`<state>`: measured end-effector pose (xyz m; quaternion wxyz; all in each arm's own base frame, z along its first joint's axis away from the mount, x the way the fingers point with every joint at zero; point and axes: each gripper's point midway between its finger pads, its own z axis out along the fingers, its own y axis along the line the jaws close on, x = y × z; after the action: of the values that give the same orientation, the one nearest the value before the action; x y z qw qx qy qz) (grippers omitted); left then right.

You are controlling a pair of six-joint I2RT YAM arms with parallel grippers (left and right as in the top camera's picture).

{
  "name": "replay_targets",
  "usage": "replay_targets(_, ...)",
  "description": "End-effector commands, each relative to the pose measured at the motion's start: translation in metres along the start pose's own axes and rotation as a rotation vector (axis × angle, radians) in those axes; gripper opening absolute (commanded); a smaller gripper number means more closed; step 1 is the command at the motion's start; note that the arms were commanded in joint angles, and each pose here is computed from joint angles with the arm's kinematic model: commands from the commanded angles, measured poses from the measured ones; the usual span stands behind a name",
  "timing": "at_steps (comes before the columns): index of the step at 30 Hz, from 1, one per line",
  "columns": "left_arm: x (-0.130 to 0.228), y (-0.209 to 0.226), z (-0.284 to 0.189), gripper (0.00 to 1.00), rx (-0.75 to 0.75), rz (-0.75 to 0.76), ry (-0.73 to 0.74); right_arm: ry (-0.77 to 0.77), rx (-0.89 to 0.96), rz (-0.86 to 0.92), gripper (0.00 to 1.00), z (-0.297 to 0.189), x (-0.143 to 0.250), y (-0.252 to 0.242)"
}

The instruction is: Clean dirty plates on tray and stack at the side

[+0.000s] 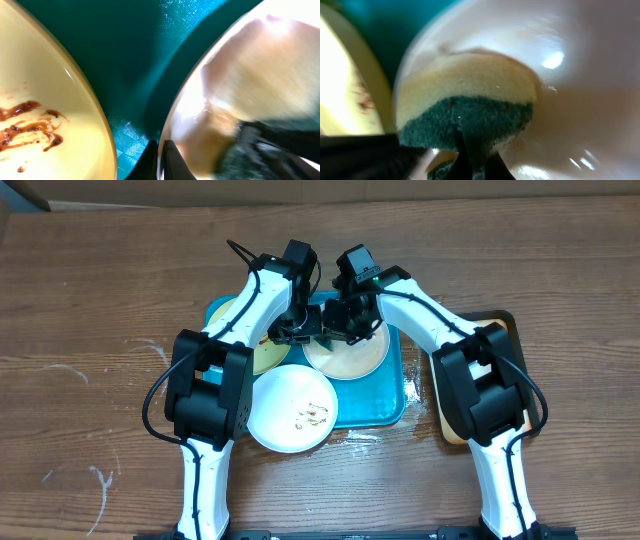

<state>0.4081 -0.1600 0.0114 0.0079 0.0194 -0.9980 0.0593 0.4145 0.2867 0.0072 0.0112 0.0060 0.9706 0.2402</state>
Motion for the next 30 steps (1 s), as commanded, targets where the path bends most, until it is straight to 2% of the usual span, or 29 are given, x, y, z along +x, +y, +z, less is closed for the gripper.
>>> replay_targets(1,-0.004,0.019,0.003,0.04,-0.104,-0.027,-0.018,0.025,0.351,0.08,0.04,0.0,0.006,-0.106)
replay_targets(5,-0.005,0.023,0.002,0.04,-0.114,-0.03,-0.022,0.035,0.454,0.114,0.04,-0.019,0.004,-0.145)
replay_targets(12,-0.006,0.028,0.001,0.04,-0.137,-0.036,-0.028,0.018,0.597,0.11,0.04,-0.043,0.0,-0.173)
replay_targets(19,-0.007,0.03,0.001,0.04,-0.15,-0.036,-0.031,-0.007,0.625,0.044,0.04,-0.062,-0.011,-0.143)
replay_targets(30,-0.006,0.03,0.001,0.04,-0.15,-0.037,-0.029,-0.163,0.644,-0.004,0.04,-0.143,-0.051,-0.088)
